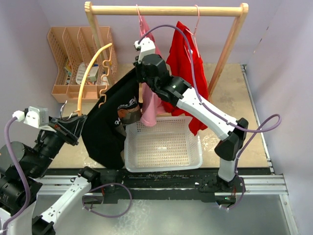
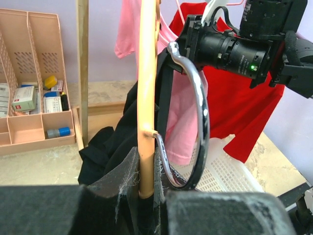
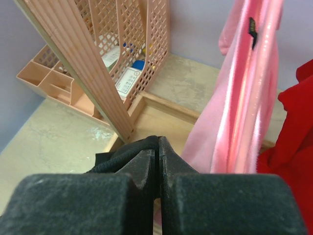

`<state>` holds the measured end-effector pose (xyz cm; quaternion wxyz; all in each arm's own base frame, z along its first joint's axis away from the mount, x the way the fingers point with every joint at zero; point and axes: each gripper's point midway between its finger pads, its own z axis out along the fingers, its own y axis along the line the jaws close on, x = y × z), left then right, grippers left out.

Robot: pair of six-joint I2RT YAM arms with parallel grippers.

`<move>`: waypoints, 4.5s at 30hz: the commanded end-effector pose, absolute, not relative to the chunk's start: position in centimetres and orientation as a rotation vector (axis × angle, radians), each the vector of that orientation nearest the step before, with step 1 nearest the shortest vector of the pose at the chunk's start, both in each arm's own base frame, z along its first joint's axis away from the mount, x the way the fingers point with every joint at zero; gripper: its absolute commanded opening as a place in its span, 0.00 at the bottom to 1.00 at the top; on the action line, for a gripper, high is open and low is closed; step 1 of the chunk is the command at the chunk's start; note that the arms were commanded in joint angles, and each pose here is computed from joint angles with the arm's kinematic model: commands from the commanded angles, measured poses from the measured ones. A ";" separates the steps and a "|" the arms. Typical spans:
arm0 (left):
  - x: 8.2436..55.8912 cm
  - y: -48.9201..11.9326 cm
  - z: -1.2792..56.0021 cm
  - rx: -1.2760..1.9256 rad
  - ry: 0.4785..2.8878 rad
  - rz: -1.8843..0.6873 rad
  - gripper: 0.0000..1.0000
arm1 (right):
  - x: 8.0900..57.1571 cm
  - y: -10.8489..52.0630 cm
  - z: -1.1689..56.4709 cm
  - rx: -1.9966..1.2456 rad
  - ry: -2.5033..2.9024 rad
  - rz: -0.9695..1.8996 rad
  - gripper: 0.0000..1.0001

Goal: Remove the t-shirt from the hanger

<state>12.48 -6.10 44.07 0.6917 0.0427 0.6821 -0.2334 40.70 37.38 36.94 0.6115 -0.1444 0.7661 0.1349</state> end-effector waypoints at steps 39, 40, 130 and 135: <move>23.0 -8.6 47.5 -0.100 1.503 -0.503 0.00 | 23.7 41.9 35.4 -0.756 1.575 0.623 0.00; 23.5 -8.5 47.9 -0.104 1.499 -0.485 0.00 | 23.6 42.0 35.4 -0.758 1.574 0.631 0.00; 35.4 -8.1 56.9 -0.175 1.341 -0.474 0.99 | 21.9 43.9 37.1 -0.840 1.481 0.728 0.00; 31.8 -8.3 56.5 -0.133 1.327 -0.515 0.99 | 21.4 44.2 39.7 -0.861 1.434 0.752 0.00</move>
